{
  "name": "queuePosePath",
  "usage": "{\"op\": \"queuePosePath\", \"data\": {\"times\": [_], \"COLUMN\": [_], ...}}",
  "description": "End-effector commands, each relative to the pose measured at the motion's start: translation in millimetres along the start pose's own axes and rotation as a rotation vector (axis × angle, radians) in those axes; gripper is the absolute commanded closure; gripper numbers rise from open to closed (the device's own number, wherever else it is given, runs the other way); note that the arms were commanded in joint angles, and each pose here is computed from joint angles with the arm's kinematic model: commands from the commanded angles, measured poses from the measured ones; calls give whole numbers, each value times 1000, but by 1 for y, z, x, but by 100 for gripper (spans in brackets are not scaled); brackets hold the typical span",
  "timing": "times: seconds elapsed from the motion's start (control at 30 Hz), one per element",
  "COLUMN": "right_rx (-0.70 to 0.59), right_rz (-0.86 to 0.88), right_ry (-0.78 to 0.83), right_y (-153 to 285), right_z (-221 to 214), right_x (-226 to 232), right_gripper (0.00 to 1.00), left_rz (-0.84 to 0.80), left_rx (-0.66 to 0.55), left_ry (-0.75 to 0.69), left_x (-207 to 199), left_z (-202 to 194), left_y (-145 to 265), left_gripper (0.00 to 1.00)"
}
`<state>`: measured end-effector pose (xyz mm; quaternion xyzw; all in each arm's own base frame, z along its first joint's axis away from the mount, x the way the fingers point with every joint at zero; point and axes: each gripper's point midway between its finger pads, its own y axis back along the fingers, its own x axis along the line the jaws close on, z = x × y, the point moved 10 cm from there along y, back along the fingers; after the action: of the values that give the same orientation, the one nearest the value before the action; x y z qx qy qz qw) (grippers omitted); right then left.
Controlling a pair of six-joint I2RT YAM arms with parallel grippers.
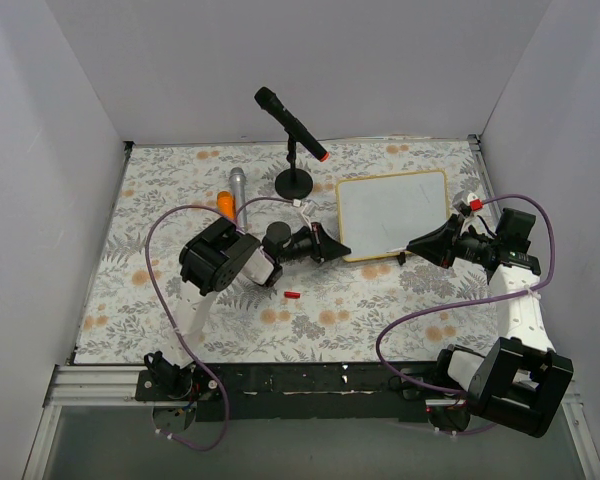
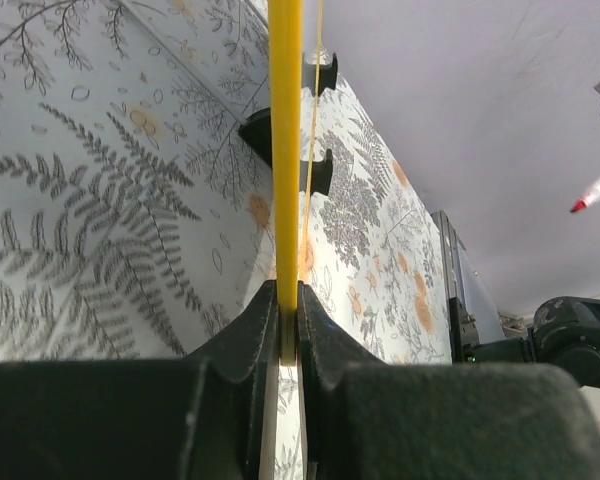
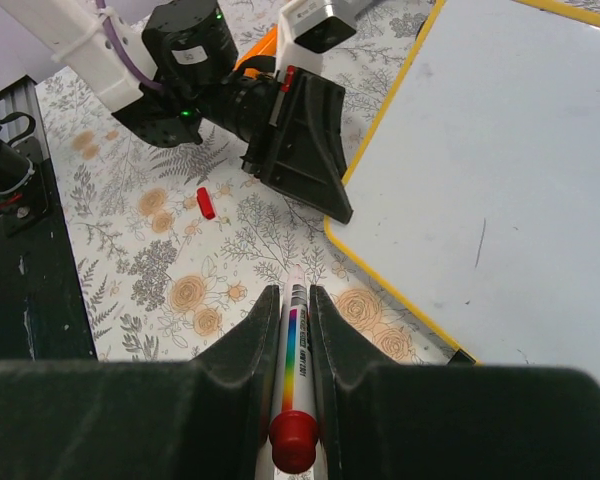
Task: Write a sentence on the whiteboard
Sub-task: Move the whiteboard to the center of the board.
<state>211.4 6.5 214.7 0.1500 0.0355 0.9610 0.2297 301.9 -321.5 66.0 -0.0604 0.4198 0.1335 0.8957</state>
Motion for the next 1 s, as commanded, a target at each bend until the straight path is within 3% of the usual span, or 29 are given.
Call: {"op": "queuePosePath", "data": {"times": [0.0,0.5,0.77,0.97], "right_rx": [-25,-25,-24,-25], "right_rz": [27,29,30,31], "right_ry": [54,48,45,45], "right_y": [1,1,1,1], "right_z": [15,13,13,13], "right_x": [1,1,0,0], "right_gripper": [99,99,99,99], "left_rz": [2,35,40,30], "left_rx": [-58,-201,-195,-188], "left_ry": [-90,-61,-54,-129], "left_x": [-23,-30,-24,-28], "left_z": [7,4,0,11], "left_y": [15,53,66,59], "left_gripper": [100,100,100,100]}}
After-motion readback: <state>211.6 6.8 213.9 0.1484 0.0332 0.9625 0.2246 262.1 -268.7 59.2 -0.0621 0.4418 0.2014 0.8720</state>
